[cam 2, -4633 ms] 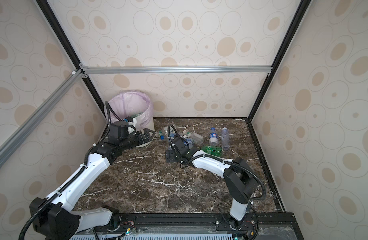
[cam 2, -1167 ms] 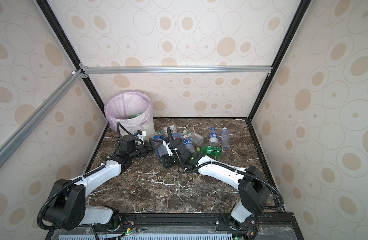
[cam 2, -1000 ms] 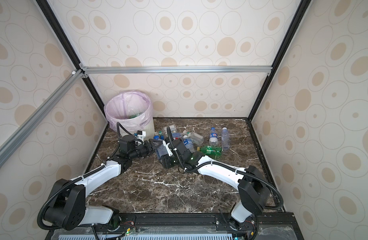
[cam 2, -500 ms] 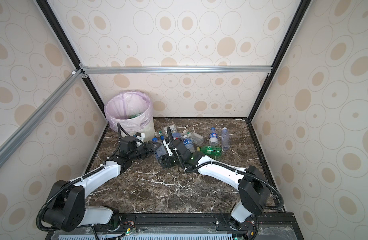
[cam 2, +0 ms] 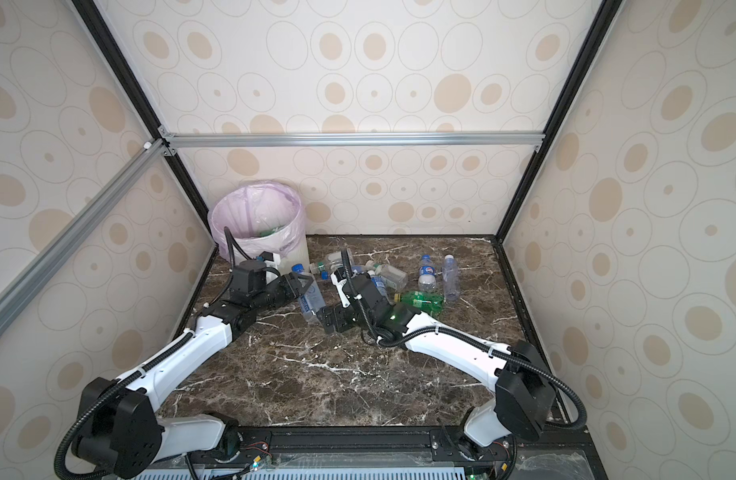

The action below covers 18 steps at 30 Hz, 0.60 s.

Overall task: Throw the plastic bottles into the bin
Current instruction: 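Lift both bottles and carry them over the bin with both grippers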

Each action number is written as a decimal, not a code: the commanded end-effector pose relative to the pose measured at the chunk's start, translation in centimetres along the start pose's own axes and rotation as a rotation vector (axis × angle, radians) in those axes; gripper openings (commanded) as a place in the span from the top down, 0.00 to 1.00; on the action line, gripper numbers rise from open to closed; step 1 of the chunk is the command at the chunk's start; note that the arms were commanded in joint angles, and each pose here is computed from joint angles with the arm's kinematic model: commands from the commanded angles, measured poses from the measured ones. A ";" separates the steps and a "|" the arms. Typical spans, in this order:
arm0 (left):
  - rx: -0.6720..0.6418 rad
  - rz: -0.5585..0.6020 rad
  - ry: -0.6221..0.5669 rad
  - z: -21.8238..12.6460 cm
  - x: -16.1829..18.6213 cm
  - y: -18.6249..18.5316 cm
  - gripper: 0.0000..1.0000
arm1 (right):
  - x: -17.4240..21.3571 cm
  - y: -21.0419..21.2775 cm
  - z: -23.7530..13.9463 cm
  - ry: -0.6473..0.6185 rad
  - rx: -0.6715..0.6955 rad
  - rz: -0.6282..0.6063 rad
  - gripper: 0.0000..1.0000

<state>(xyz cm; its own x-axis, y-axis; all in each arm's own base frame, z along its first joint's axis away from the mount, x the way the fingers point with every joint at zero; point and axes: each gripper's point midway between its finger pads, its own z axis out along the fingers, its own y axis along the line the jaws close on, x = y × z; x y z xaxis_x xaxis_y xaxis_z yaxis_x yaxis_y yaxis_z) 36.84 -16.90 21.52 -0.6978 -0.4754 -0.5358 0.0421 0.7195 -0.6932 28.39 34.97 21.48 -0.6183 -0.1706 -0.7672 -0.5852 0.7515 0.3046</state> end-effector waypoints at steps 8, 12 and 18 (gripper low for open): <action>-0.054 0.197 -0.138 -3.7 -5.5 -3.6 0.46 | -4.9 0.8 -2.9 -0.111 0.034 -0.086 0.00; -0.047 0.247 -0.197 -4.9 -7.7 -5.5 0.46 | -7.1 1.4 -3.5 -0.154 0.031 -0.109 0.00; -0.041 0.329 -0.289 -6.6 -11.2 -8.4 0.46 | -10.6 2.8 -3.9 -0.216 0.014 -0.133 0.00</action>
<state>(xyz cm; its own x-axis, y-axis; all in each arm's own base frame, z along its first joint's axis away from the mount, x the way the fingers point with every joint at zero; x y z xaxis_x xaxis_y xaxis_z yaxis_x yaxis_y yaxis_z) 39.14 -14.86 33.70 -0.4919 -0.3828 -0.7820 0.1720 0.8377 -0.5184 30.64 35.89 31.41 -0.4441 -0.1161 -0.8884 -0.6349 0.7404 0.2206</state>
